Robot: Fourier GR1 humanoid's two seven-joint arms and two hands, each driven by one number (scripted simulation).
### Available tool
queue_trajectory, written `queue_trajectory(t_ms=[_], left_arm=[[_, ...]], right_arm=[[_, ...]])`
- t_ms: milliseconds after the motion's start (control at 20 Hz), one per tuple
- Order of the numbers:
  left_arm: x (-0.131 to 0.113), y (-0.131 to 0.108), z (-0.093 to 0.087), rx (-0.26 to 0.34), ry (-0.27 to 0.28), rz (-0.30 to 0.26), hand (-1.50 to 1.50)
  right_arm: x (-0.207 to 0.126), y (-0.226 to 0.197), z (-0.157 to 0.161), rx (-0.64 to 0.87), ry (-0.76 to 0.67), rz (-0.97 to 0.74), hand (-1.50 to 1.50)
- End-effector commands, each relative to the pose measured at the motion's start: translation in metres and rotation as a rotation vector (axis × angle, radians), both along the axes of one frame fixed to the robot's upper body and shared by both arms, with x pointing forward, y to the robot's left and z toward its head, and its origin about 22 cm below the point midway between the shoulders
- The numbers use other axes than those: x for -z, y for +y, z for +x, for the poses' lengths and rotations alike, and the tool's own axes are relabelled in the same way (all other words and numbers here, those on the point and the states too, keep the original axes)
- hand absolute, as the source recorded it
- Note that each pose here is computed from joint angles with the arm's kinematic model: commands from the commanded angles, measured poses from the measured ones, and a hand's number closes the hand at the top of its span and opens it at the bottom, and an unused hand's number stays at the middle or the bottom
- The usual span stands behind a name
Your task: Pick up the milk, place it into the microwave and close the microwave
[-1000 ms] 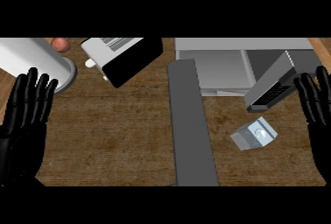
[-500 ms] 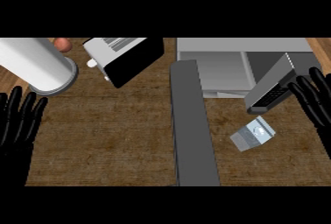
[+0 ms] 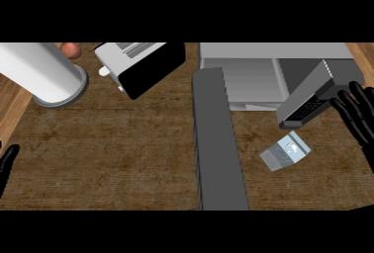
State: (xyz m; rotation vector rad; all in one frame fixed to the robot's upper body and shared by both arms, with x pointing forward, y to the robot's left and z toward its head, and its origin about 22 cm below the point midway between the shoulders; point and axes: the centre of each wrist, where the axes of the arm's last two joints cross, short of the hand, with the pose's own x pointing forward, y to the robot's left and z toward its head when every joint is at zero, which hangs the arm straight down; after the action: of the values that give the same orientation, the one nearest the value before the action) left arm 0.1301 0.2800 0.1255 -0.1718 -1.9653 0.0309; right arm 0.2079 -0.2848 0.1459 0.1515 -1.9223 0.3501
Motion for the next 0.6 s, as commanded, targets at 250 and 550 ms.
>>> queue_trajectory(t_ms=[250,550], left_arm=[[-0.005,0.018,-0.037,0.003,-0.010,0.011,-1.50],[-0.010,0.022,-0.039,0.013,-0.027,0.003,-1.50]], right_arm=[[0.047,-0.006,0.028,0.112,0.102,-0.066,-1.50],[0.103,-0.031,0.033,0.186,0.130,-0.101,-1.50]])
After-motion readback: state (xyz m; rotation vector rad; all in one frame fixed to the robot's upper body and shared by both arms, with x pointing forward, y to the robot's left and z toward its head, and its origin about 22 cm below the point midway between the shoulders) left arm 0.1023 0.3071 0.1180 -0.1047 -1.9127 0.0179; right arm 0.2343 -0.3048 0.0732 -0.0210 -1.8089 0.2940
